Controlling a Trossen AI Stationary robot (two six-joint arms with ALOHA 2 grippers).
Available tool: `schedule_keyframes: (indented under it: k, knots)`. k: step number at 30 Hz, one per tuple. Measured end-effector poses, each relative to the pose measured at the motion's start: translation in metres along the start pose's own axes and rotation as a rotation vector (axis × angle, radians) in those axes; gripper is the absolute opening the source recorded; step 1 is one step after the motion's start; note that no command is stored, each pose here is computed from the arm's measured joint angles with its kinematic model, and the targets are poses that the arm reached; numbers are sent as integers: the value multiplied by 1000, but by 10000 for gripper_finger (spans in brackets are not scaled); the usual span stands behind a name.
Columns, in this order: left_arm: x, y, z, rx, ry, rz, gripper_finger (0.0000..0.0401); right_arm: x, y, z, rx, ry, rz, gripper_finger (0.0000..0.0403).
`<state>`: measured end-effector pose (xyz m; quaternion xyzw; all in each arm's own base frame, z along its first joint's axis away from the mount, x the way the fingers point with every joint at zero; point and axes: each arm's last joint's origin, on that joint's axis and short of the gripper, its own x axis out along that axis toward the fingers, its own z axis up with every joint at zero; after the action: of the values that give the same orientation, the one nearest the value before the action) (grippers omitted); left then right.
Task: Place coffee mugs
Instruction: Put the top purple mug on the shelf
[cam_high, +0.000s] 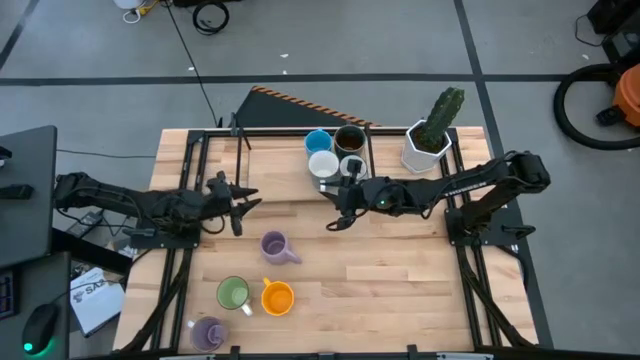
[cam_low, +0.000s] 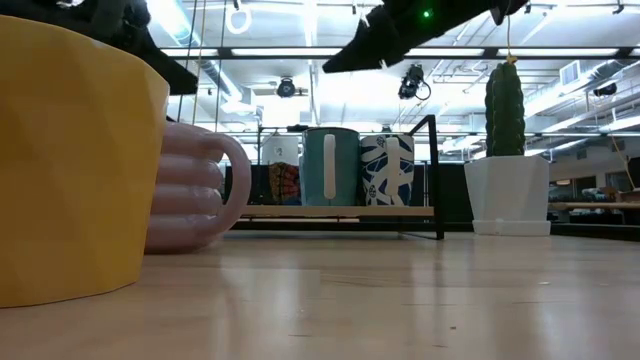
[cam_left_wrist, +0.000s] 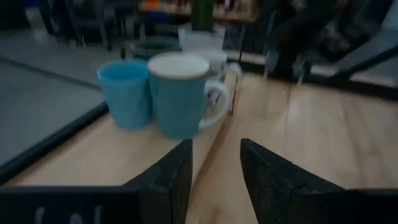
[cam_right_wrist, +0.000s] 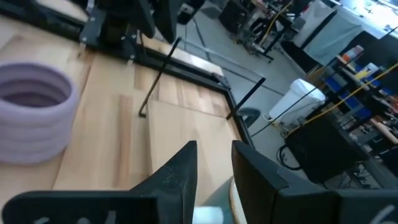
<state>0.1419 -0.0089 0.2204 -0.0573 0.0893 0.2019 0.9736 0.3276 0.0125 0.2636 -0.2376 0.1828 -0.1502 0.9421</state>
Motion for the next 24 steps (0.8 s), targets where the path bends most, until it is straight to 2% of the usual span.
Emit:
schedule_keyframes:
  k: [5, 10, 15, 18, 24]
  knots:
    - [9, -8, 7, 72, 162, -7, 141, 0, 5, -10, 22, 24, 11, 105]
    - [17, -18, 7, 122, 316, -109, 141, 1, 6, -17, 20, 43, -5, 105]
    - [21, -26, 16, 83, 450, -156, 141, 1, 5, -17, 5, 41, -13, 105]
    - [22, -32, 24, 111, 499, -166, 141, 1, 5, -17, -25, 40, -13, 105]
    - [18, -47, 23, 280, 623, -193, 141, 4, -2, -16, -51, 7, -15, 105]
